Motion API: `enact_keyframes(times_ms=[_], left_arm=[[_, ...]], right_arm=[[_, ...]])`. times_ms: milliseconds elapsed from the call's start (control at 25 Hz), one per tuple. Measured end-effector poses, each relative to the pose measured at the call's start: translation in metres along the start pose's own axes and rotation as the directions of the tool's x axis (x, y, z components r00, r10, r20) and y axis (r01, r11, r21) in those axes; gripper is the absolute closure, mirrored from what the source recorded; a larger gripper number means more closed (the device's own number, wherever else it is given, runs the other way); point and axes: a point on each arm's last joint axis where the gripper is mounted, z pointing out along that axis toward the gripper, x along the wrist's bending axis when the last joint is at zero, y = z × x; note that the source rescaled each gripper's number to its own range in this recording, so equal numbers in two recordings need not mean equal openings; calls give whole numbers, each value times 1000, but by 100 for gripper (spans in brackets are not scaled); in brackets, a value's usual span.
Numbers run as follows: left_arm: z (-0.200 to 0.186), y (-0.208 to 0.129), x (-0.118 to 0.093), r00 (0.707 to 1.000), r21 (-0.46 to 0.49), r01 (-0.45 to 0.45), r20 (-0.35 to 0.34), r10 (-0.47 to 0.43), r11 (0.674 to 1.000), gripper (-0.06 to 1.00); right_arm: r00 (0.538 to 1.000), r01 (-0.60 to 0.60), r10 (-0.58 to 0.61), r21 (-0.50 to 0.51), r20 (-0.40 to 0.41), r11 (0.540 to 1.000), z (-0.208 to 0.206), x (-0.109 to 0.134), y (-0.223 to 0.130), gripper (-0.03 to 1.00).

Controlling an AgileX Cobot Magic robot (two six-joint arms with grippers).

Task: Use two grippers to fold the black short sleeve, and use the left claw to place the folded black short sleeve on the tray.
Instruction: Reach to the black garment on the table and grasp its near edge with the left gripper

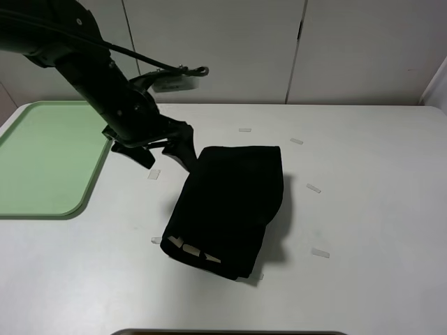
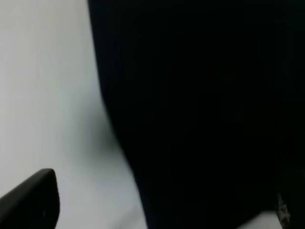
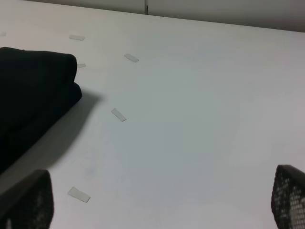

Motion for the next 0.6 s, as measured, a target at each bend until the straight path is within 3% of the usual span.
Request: enact_keyframes(times_ms=[600], left_arm=[[66,-23,25,996,61,61,62,-64,996,6]], right_arm=[[1000,0,0,0,0,1000,0,0,0,-3]])
